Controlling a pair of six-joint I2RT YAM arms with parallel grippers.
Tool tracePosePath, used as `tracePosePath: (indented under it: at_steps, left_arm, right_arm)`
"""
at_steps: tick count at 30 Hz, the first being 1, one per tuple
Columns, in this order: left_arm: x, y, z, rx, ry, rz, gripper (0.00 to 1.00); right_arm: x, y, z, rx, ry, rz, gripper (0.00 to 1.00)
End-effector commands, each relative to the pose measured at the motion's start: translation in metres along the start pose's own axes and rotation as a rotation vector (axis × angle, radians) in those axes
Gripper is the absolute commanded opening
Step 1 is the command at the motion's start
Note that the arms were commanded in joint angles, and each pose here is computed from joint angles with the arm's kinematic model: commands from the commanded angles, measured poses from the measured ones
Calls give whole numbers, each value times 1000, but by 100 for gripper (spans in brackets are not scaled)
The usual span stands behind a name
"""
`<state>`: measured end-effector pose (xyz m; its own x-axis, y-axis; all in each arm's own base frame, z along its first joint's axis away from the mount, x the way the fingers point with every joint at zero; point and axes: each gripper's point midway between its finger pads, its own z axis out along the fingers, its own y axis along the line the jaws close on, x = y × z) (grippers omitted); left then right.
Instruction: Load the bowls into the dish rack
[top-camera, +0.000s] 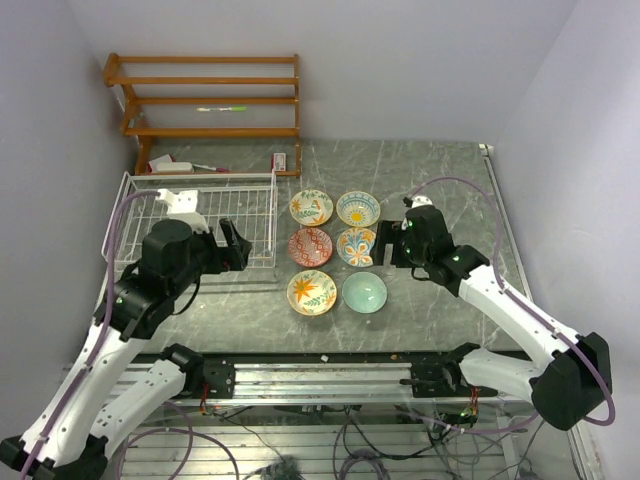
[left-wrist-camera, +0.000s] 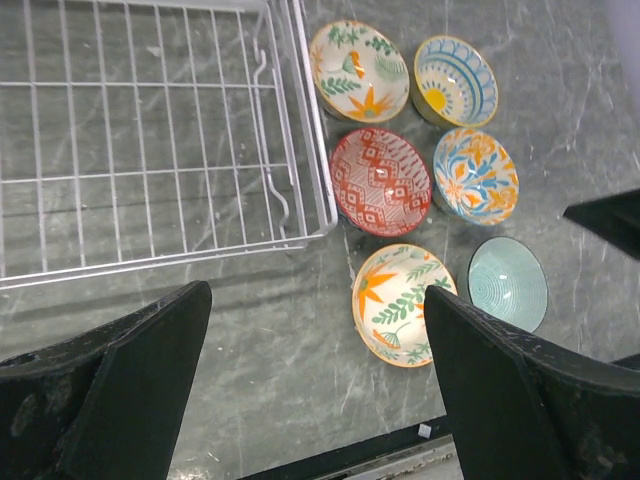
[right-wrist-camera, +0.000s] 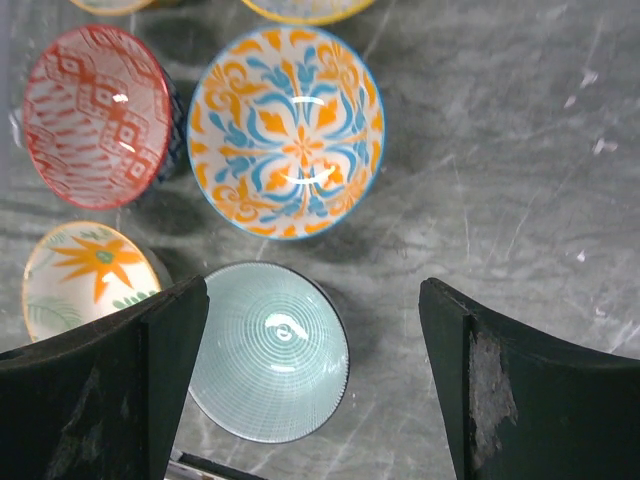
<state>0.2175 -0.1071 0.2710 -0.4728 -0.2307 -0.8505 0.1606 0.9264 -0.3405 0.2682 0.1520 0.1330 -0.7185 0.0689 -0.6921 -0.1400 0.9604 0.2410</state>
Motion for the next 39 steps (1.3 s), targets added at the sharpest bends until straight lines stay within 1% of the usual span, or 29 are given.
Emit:
tracePosePath:
  at_steps: [1, 7, 10, 11, 14, 17, 20, 23, 27, 30, 33, 39]
  left_arm:
    - [-8, -31, 9, 154, -29, -11, 99]
    - [-7, -47, 23, 208, -6, -4, 99]
    - [-2, -63, 30, 243, 3, 8, 99]
    - [5, -69, 34, 237, 16, 19, 99]
    - [28, -87, 44, 181, 51, 93, 99]
    - [51, -110, 48, 173, 84, 153, 100]
    - [73, -126, 49, 184, 107, 187, 95]
    - [100, -136, 53, 196, 145, 199, 92]
    - [138, -148, 56, 232, 196, 221, 86]
    - [164, -159, 60, 281, 219, 259, 84]
    - [183, -167, 65, 330, 236, 303, 82]
    - [208, -168, 73, 360, 282, 391, 79]
  right_arm:
    - [-29, 3, -1, 17, -61, -9, 87]
    - [-50, 5, 1, 27, -96, -13, 87]
    - [-54, 4, 0, 34, -104, -18, 88]
    - [-58, -4, 1, 53, -112, 0, 88]
    - [-64, -6, -1, 51, -124, 15, 88]
    - [-68, -9, -6, 57, -139, 16, 88]
    - [-71, -15, -12, 68, -151, 21, 88]
    - [-72, -22, -16, 79, -162, 25, 88]
    - [-70, -30, -17, 88, -162, 35, 88]
    - [-69, -33, -16, 83, -160, 41, 88]
    - [-67, -34, -12, 74, -151, 49, 88]
    - [-65, -39, -10, 72, -146, 53, 88]
